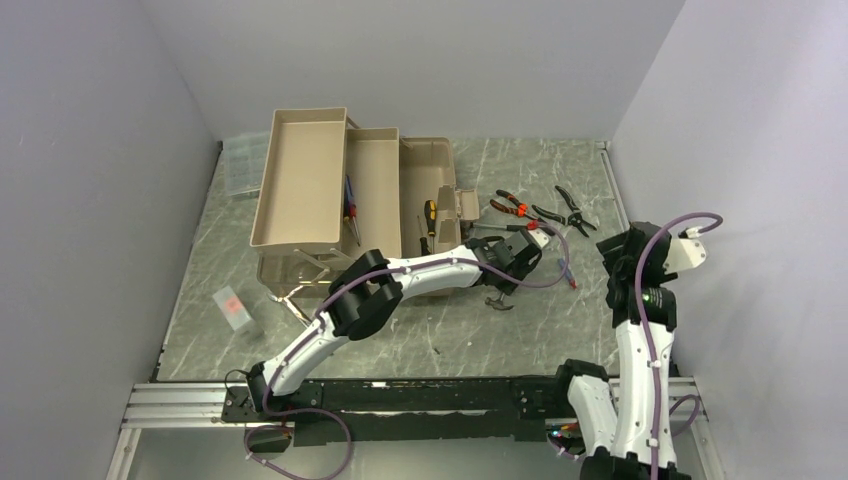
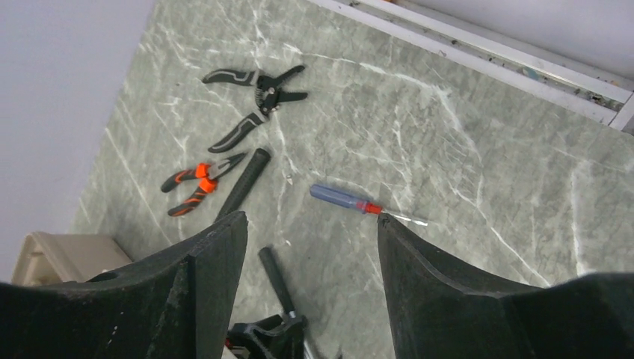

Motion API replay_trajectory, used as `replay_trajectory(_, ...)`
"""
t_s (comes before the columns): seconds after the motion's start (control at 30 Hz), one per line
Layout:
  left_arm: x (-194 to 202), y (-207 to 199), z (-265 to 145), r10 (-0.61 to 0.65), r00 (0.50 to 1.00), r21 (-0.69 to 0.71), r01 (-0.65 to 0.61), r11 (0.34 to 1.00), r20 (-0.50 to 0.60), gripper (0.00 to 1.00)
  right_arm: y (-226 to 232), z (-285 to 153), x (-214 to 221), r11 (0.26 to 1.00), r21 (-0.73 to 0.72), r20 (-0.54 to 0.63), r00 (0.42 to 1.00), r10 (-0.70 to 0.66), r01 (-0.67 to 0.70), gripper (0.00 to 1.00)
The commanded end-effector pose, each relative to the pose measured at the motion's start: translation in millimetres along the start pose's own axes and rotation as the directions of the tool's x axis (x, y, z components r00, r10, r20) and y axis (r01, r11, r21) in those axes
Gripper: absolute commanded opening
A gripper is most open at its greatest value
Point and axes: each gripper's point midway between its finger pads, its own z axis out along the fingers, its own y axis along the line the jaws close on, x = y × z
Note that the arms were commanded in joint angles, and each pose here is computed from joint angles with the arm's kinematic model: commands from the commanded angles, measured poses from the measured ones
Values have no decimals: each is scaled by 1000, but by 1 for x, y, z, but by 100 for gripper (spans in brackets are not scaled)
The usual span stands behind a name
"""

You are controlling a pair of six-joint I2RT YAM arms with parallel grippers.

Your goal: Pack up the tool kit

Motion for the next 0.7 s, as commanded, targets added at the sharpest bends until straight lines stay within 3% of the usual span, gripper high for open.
replay_trajectory(0.0, 24, 3, -5, -6, 998, -15, 5, 1000, -68, 37, -3, 19, 15, 998, 41, -64, 997, -53, 56, 67)
replay_trajectory(0.1, 38, 5, -10, -7, 993, -9, 6, 1000, -115, 16, -3, 32, 38, 993, 49, -174, 980, -94, 104, 67)
replay_trajectory(0.17, 45, 4, -16, -15, 991, 6, 16, 1000, -133, 0, 9, 38, 54, 990, -37, -245, 959, -140, 135, 67)
replay_trajectory(0.33, 30, -5, -48, -75, 995, 150, 83, 985, -62, 0, 34, 31, 92, 950, -288, -347, 911, -221, 120, 70)
replay_trajectory(0.5, 1, -8, -83, -172, 985, 326, 167, 930, -14, 0, 28, 18, 106, 926, -357, -351, 901, -256, 125, 73)
replay_trajectory(0.67, -20, -6, -102, -162, 986, 345, 137, 928, 45, 0, 8, 14, 135, 935, -338, -445, 857, -259, 107, 72)
